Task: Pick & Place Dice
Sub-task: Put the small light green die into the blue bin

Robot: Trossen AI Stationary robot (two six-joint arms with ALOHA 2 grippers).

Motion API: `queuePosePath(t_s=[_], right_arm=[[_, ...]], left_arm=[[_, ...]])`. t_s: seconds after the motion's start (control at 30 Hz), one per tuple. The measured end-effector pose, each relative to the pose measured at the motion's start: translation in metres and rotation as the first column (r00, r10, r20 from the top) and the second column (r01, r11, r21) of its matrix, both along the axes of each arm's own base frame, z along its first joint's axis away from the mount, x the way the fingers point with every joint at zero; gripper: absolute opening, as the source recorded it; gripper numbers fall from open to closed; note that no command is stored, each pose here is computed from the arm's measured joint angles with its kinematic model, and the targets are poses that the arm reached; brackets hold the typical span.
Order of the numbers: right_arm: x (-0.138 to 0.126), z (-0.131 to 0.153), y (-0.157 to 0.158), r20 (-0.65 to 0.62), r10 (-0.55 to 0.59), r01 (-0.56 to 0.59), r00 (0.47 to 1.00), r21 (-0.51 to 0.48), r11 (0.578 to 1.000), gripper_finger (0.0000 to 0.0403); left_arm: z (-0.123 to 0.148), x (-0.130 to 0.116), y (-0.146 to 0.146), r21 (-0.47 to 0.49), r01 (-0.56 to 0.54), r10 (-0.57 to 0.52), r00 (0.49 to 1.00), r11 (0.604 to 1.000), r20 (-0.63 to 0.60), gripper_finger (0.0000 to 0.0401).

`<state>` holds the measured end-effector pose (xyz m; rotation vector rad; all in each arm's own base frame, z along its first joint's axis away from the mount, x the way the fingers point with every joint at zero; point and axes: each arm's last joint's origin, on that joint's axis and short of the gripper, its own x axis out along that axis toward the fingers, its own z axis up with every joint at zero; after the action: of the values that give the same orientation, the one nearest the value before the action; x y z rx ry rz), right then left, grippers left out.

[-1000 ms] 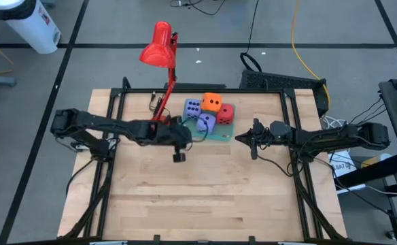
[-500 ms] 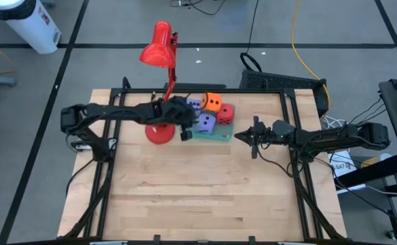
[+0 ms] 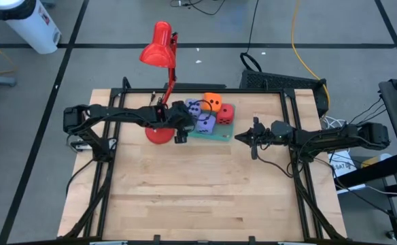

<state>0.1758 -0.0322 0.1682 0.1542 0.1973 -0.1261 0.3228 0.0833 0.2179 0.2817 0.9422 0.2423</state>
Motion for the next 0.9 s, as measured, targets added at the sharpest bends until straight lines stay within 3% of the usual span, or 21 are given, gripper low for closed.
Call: queuePosePath(t_s=[0.17,0.43,0.57,0.73,0.9], right_arm=[[0.0,0.002,0.0,0.02,0.003,-0.002,1.0,-0.024,1.0,0.0009],[0.007,0.013,-0.003,0.078,0.015,-0.005,0.997,-0.121,0.993,0.0005],[0.028,0.022,-0.007,0.004,0.044,-0.043,0.999,-0.152,0.987,0.0001],[0.06,0.026,-0.019,-0.058,-0.036,0.019,0.998,-0.267,0.964,0.0001],[0.095,0.034,-0.037,-0.057,-0.031,0.015,0.998,-0.267,0.964,0.0]], left_arm=[[0.0,0.0,0.0,0.039,-0.014,0.014,1.0,0.999,-0.009,0.0337],[0.008,0.009,0.001,0.01,0.019,-0.02,0.991,1.0,0.13,0.034],[0.01,0.01,0.004,-0.04,0.079,-0.071,0.982,0.996,0.173,0.034],[0.01,0.009,0.009,-0.044,0.071,-0.062,0.983,0.997,0.173,0.034],[0.01,0.007,0.016,-0.042,0.049,-0.041,0.984,0.998,0.173,0.034]])
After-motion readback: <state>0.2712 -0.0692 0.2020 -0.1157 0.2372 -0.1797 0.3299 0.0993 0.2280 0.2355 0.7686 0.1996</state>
